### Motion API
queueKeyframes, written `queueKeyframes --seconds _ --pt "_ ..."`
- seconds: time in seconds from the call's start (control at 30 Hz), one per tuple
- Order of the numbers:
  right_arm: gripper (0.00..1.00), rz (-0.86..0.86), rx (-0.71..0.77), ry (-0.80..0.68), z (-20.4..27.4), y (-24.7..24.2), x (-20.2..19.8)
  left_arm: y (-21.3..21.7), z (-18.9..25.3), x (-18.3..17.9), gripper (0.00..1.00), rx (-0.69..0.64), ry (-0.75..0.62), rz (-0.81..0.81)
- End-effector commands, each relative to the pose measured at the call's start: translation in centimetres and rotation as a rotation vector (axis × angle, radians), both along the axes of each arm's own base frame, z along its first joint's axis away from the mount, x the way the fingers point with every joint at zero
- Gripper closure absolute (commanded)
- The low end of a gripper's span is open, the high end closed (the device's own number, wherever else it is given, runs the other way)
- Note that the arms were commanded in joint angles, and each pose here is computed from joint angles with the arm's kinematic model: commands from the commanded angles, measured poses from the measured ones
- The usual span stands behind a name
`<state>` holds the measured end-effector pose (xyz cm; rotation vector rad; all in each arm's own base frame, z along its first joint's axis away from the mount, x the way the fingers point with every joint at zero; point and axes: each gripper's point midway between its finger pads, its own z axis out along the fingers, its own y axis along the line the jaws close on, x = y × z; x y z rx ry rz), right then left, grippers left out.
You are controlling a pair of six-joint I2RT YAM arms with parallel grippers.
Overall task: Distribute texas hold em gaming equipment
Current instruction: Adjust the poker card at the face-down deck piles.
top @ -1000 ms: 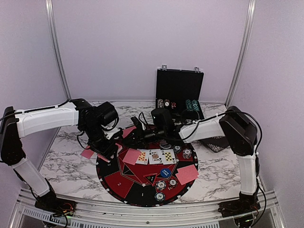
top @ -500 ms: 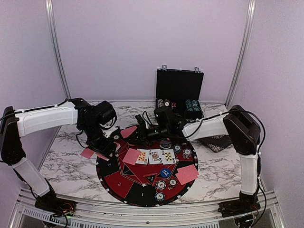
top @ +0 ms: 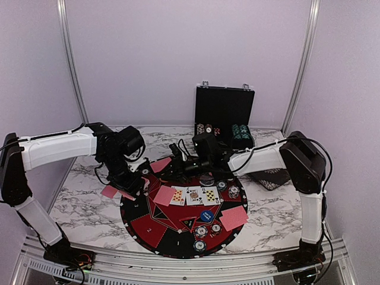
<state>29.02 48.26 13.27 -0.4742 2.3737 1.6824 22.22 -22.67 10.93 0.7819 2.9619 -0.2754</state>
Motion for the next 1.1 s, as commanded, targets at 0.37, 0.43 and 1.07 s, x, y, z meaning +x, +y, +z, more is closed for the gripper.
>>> queueKeyframes --seconds 0.37,0.43,1.07 --pt "0.69 0.057 0.069 -0.049 3.5 1.7 -0.7 0.2 1.2 0.2 0.52 -0.034 -0.038 0.003" --pt "0.68 0.071 0.076 -0.048 3.7 2.1 -1.0 0.1 1.1 0.1 0.52 -0.035 -0.035 0.001" --pt "0.63 0.117 0.094 -0.028 3.7 3.5 -2.1 0.8 1.0 0.4 0.52 -0.023 -0.045 0.018"
